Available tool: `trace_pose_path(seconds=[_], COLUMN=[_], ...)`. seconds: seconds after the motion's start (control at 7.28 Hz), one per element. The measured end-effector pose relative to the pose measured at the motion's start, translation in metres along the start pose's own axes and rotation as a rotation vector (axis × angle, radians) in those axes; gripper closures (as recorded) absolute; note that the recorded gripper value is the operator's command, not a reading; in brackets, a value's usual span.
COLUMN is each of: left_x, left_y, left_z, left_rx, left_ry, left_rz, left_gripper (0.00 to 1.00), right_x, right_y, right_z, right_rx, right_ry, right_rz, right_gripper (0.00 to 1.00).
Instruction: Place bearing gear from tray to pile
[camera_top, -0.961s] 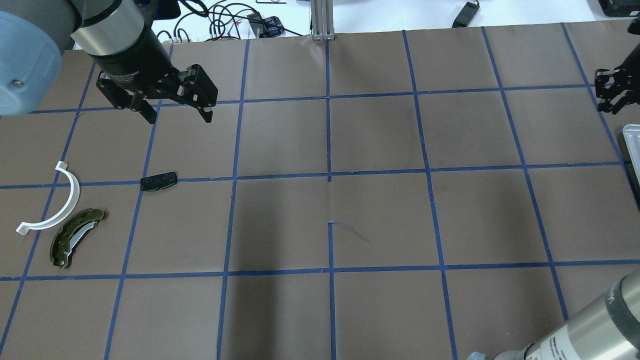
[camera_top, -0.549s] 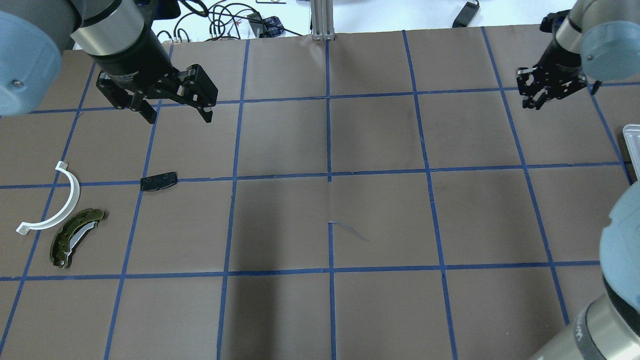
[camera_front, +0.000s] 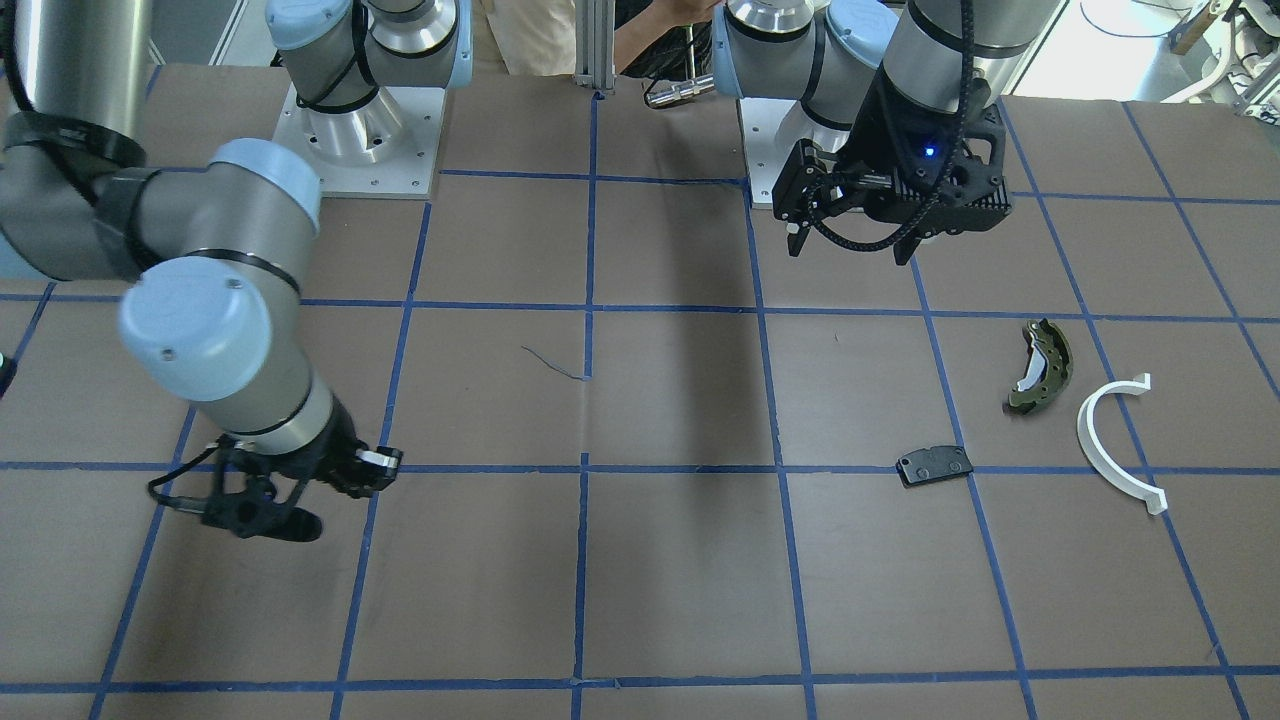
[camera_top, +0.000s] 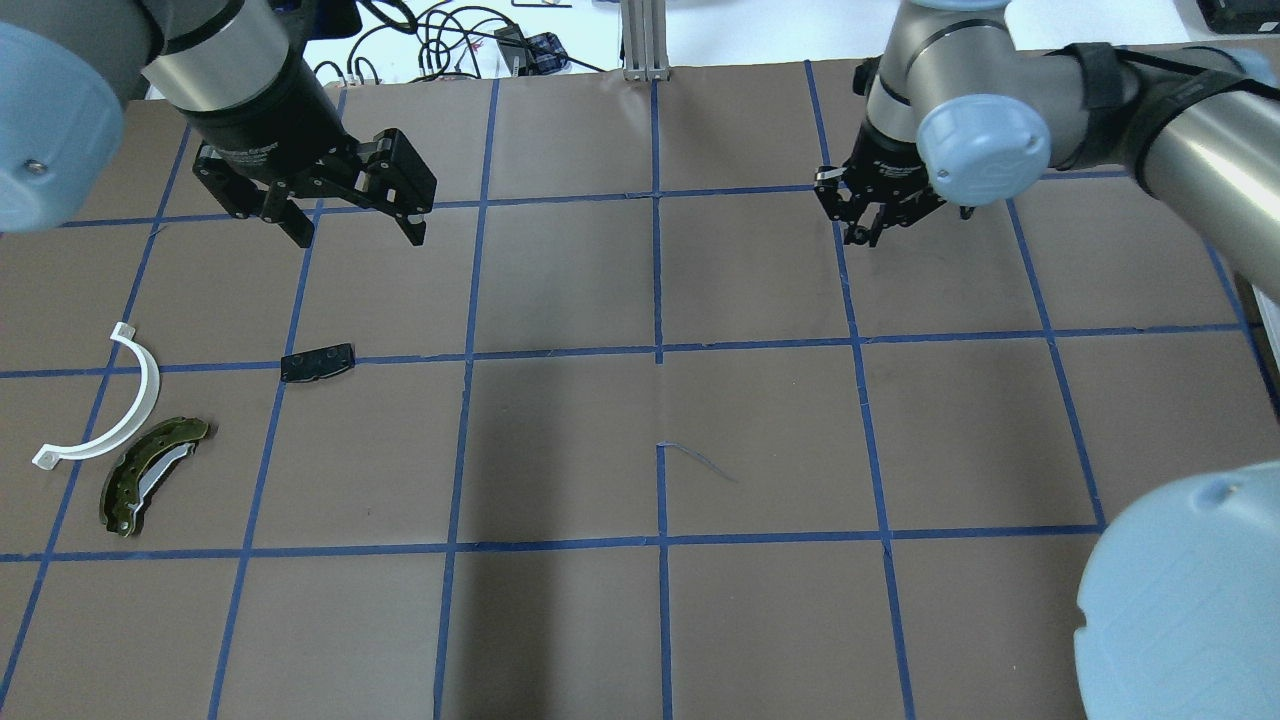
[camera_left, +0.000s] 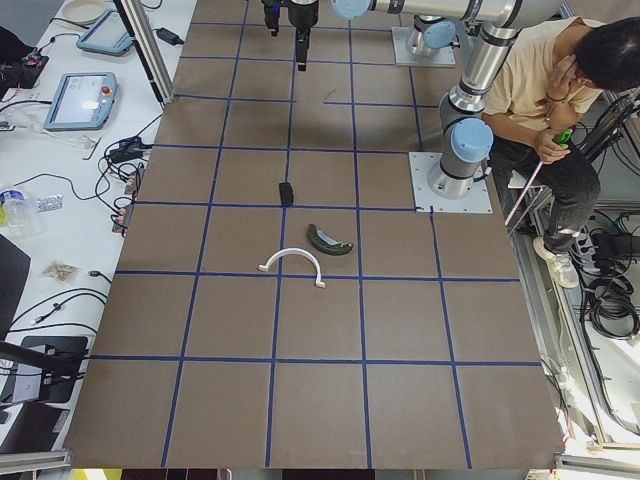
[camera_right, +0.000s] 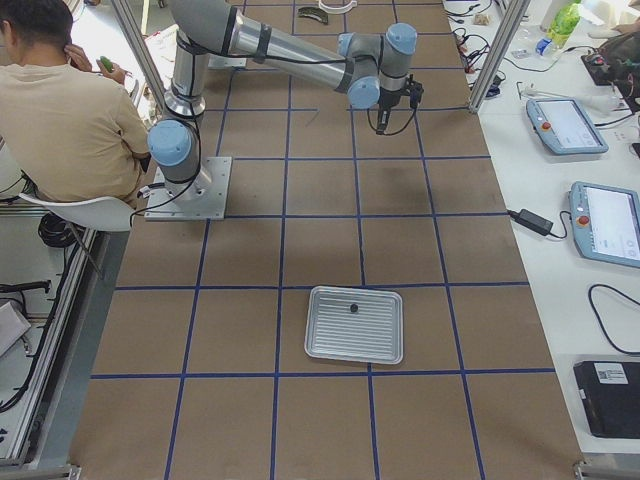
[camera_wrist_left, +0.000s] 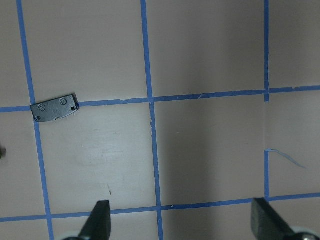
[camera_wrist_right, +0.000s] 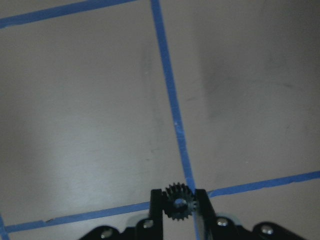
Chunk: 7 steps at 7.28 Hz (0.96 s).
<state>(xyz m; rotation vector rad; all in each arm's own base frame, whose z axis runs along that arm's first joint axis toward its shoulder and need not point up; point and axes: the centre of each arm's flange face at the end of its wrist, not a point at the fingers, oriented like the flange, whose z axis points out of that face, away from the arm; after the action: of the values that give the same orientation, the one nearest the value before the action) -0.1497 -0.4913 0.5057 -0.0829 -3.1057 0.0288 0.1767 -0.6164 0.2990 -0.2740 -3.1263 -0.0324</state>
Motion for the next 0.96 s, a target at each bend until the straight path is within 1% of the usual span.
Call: trace_pose_path(seconds=[0.27,0.41,0.55,0.69,0.82,0.96], left_x=[0.0,0.0,-0.001,-0.001,-0.001,-0.001], left_y=[0.0,0.0,0.0,0.0,0.001,0.0], left_z=[0.0,0.001,0.001,0.001,0.0,0.001], left_rx=[-0.001,-0.001,-0.001,-0.002,-0.002,-0.003], left_ry=[0.0,0.0,-0.001,-0.001,-0.001,-0.001], left_rz=[0.0,-0.001,-0.001,-0.002,-0.002,-0.002], left_gripper=[0.0,0.0,0.0,0.0,0.0,0.0], right_x=[-0.07,-0.087,-0.104,-0.128,-0.147,-0.156], right_y=[0.044,0.063,0.082,0.105,0.126,0.141], right_z=[0.008,0.018,0.029,0.039,0.051,0.063], right_rx=[-0.013,-0.036,-0.056,-0.058,-0.052,-0.043], right_ry=[0.007,0.007,-0.006,-0.025,-0.036,-0.044], right_rz=[-0.007,-0.012,-0.009,0.001,0.007,0.008], right_gripper=[0.99,0.99,0.95,0.95,0.92,0.85])
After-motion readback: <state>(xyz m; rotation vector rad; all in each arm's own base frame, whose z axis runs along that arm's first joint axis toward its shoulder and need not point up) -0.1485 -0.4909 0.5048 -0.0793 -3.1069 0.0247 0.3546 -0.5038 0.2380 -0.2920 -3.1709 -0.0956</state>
